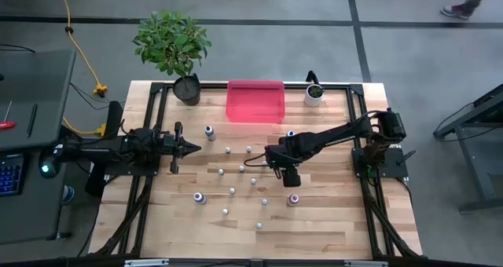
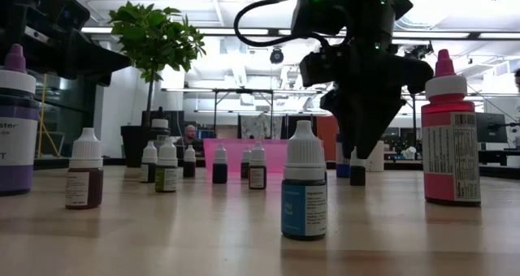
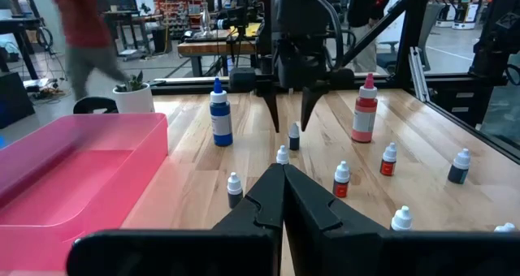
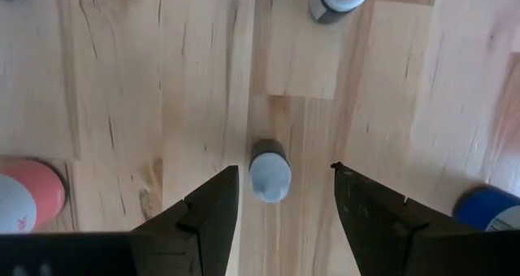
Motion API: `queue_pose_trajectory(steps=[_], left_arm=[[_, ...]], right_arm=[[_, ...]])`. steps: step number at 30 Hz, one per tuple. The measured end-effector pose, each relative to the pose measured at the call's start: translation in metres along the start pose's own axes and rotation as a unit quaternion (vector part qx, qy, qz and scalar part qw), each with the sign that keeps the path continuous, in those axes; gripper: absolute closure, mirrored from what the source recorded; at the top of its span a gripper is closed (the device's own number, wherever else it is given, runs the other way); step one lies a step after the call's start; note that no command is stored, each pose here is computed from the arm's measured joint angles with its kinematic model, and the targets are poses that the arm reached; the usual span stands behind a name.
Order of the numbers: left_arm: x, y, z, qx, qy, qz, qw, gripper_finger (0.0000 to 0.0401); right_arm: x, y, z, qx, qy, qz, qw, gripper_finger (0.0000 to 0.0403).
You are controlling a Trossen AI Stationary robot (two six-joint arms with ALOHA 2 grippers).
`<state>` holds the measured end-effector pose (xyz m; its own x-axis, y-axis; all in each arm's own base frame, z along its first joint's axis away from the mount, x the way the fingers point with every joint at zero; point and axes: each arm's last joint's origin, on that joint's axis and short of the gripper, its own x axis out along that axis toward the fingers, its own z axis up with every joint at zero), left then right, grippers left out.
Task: Pick & Place food coloring
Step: Put the small black food coloring bottle into the red bin
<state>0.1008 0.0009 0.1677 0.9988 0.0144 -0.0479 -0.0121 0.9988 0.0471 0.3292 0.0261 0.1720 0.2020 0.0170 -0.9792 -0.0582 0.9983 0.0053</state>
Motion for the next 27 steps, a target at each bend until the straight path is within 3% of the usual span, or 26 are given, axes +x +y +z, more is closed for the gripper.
queue_pose_trajectory(steps=[7, 27], left_arm=[[0.000, 0.000, 0.000, 0.000, 0.000, 0.000, 1.000, 0.0401], [0.000, 0.000, 0.000, 0.000, 0.000, 0.000, 1.000, 0.0401]], right_arm=[[0.012, 0.001, -0.005, -0.001, 0.001, 0.008, 1.000, 0.0210], [0.008, 0.002, -0.004, 0.043, -0.008, 0.000, 0.999, 0.0211]])
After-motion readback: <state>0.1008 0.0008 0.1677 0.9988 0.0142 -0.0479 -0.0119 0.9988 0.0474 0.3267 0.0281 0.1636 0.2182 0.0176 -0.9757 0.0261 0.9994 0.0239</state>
